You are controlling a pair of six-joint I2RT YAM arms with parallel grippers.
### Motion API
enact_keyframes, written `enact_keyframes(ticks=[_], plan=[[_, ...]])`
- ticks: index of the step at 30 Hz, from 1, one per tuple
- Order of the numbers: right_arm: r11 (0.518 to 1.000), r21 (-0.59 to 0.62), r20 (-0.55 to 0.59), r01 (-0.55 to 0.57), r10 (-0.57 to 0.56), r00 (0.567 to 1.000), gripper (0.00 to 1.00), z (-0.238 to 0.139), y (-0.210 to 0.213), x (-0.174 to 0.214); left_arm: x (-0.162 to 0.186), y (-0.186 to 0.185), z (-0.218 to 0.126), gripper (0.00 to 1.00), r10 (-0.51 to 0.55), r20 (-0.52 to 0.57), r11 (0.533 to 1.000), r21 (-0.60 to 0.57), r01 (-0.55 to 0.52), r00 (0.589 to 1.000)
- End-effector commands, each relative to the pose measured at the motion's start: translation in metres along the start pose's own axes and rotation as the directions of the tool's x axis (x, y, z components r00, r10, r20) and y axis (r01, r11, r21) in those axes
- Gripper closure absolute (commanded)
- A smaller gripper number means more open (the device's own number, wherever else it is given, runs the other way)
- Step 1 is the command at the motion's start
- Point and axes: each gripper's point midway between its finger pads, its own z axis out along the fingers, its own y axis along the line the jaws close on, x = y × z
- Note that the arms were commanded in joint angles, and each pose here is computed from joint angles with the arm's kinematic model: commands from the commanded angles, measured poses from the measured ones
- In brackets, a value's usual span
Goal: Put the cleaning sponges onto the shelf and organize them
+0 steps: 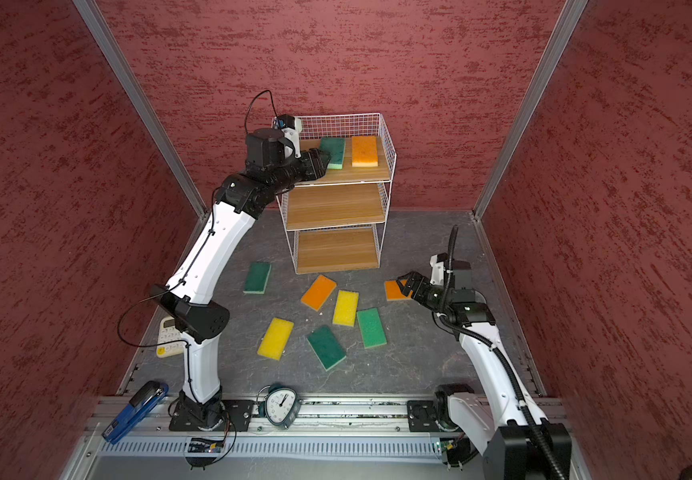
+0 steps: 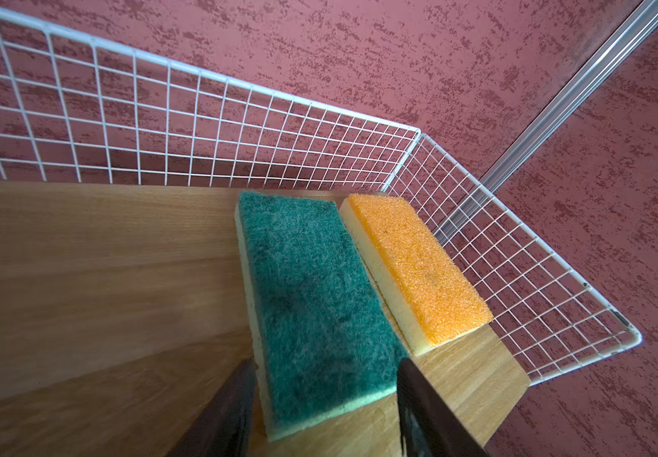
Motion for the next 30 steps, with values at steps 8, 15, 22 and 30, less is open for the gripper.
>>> enact_keyframes(ticks=[8, 15, 22, 30], plan=[[0.999, -0.02, 0.024, 0.026, -0.025, 0.999, 0.09, -0.003, 0.004, -0.003, 0.057, 0.013, 0.016, 0.43, -0.032, -0.18, 0.998, -0.061, 0.021, 0.983], [0.999, -0.021, 0.031, 0.032, -0.032, 0.999, 0.09, -0.006, 0.006, -0.004, 0.061, 0.01, 0.016, 0.43, -0.037, -0.19, 0.998, -0.053, 0.027, 0.981], [0.999, -0.015, 0.036, 0.038, -0.037, 0.999, 0.09, -0.009, 0.007, -0.004, 0.061, 0.005, 0.012, 0.43, -0.042, -0.185, 0.999, -0.039, 0.036, 0.982], [0.999, -0.021, 0.04, 0.037, -0.036, 0.999, 0.09, -0.011, 0.008, -0.005, 0.063, 0.005, 0.008, 0.43, -0.046, -0.187, 0.999, -0.037, 0.04, 0.981]])
